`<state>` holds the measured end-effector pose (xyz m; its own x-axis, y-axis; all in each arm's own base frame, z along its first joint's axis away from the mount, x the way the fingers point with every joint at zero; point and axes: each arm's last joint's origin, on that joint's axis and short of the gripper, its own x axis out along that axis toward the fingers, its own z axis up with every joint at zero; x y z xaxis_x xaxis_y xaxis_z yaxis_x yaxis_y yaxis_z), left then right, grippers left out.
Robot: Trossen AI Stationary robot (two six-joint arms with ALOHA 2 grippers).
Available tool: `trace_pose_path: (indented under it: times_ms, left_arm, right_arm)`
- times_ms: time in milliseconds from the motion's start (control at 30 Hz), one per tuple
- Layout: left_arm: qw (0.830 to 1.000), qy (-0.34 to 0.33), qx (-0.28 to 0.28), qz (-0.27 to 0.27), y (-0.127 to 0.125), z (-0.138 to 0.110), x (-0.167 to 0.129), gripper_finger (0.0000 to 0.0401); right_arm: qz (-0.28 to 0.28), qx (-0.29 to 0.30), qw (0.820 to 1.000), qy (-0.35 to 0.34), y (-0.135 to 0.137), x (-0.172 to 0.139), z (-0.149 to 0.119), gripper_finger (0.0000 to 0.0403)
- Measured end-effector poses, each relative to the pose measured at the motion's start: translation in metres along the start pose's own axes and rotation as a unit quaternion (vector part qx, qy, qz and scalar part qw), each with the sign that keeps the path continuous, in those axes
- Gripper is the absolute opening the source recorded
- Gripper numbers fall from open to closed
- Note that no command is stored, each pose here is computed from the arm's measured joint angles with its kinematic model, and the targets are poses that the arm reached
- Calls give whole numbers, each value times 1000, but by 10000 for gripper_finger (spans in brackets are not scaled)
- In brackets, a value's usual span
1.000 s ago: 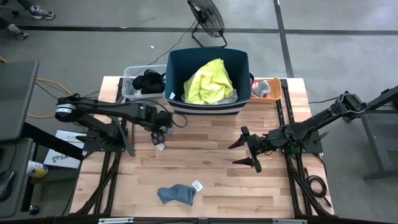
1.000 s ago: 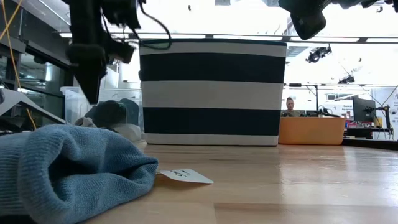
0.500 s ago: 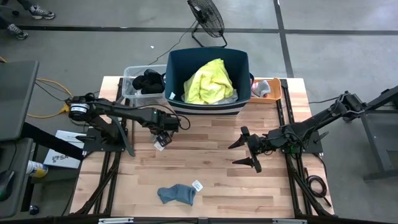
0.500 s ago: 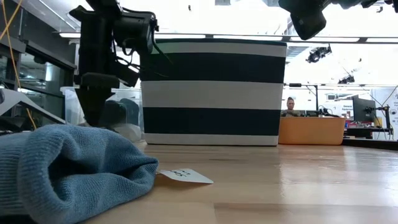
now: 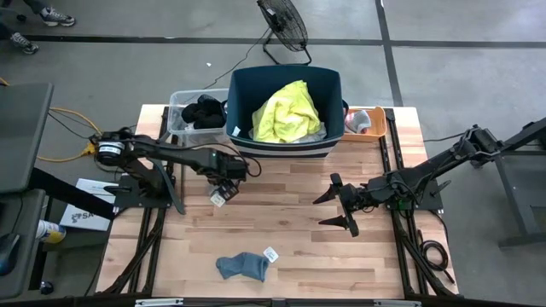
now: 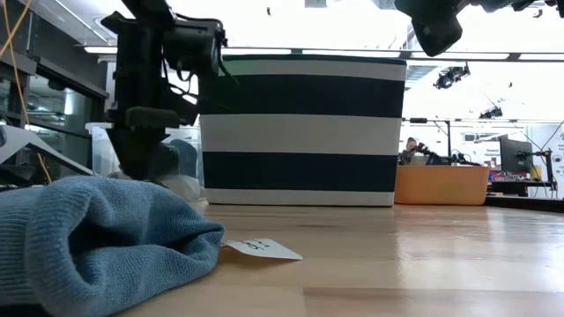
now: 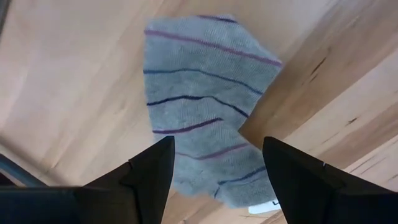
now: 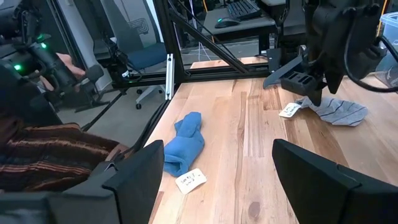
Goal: Pick & Place Cloths
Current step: Put the gray sock into the yellow bin
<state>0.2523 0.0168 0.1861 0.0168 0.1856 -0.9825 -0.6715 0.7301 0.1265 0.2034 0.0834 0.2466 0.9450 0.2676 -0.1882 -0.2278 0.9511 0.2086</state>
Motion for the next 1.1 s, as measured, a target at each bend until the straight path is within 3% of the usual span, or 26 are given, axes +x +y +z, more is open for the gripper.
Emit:
trace_pose_path:
  times_ms: [667,833,1100]
  left_arm:
    - [994,106,-1,22,-14,1,42,230]
    - [994,112,-10,14,-16,1,43,173]
    - [991,134,-12,-2,-16,-1,44,21]
  right_arm:
    - [0,0,1000,0,0,0,0,291]
    - [0,0,1000,0,0,0,0,291]
    - [0,0,1000,0,0,0,0,291]
